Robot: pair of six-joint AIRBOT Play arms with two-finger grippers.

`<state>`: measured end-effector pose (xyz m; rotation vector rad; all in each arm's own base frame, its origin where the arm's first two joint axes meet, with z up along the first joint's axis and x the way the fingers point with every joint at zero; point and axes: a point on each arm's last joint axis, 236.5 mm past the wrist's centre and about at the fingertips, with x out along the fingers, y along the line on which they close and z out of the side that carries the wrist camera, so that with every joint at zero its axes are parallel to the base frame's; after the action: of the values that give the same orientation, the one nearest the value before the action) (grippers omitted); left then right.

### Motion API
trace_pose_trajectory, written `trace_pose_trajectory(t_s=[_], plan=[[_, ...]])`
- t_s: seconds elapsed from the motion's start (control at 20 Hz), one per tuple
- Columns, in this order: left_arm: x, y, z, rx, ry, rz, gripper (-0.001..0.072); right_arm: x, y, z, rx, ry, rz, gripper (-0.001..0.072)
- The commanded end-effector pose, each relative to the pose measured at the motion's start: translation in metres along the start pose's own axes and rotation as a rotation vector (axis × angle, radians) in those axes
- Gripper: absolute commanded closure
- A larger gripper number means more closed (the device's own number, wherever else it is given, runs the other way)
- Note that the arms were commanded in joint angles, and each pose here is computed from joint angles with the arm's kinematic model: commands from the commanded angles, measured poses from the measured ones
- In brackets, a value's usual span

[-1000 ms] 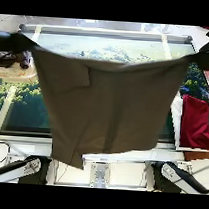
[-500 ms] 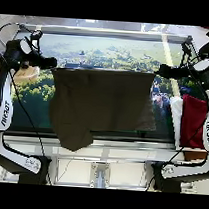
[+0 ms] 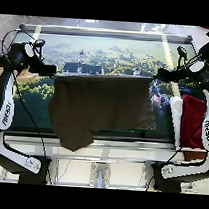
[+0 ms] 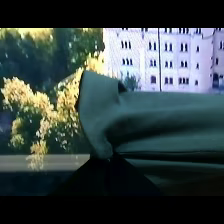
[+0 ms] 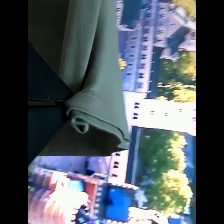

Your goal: Fold the shirts.

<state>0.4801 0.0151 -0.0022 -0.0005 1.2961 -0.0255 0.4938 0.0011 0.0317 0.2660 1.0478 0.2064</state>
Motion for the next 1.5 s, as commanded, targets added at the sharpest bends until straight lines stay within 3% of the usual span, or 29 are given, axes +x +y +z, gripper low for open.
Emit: trace_pose_trajectory(t_s=[0.0,0.35,0.6,0.65,0.7,0.75,0.8,0.9,1.0,1.1,1.2,1.3,1.45], plan=[[0.011,-0.006,-0.056,0.018,0.164,-0.015,0.0696,-0.004,-0.005,-0.029,-0.033,0.106,-0.033,0.0703],[0.051,-0.038,-0.106,0.025,0.277,-0.084,0.0695,0.045,-0.024,-0.112,0.066,0.245,-0.035,0.0702],[0.053,-0.038,-0.114,0.026,0.312,-0.086,0.0696,0.053,-0.025,-0.126,0.092,0.259,-0.030,0.0699],[0.053,-0.037,-0.116,0.024,0.320,-0.087,0.0694,0.053,-0.020,-0.126,0.106,0.258,-0.012,0.0648],[0.052,-0.037,-0.117,0.025,0.326,-0.087,0.0613,0.052,-0.013,-0.125,0.122,0.264,0.014,0.0499],[0.049,-0.038,-0.118,0.025,0.331,-0.088,0.0391,0.046,-0.004,-0.126,0.128,0.290,0.046,0.0321],[0.043,-0.038,-0.118,0.026,0.326,-0.088,0.0191,0.036,0.004,-0.129,0.115,0.335,0.069,0.0282],[0.014,-0.038,-0.115,0.033,0.290,-0.088,0.0189,-0.002,0.008,-0.135,0.045,0.450,0.065,0.0285],[-0.029,-0.035,-0.105,0.056,0.172,-0.084,0.0188,-0.059,-0.026,-0.135,-0.037,0.517,-0.100,0.0285],[-0.053,-0.026,-0.131,0.014,0.123,-0.073,0.0189,-0.103,-0.051,-0.127,-0.024,0.432,-0.208,0.0285],[-0.048,-0.019,-0.202,-0.128,0.198,-0.067,0.0189,-0.125,-0.059,-0.118,0.029,0.284,-0.223,0.0285],[-0.034,-0.040,-0.268,-0.234,0.253,-0.150,0.0189,-0.136,-0.065,-0.106,0.063,0.161,-0.231,0.0285],[-0.026,-0.102,-0.321,-0.398,0.312,-0.408,0.0189,-0.140,-0.057,-0.090,0.078,0.075,-0.198,0.0285]])
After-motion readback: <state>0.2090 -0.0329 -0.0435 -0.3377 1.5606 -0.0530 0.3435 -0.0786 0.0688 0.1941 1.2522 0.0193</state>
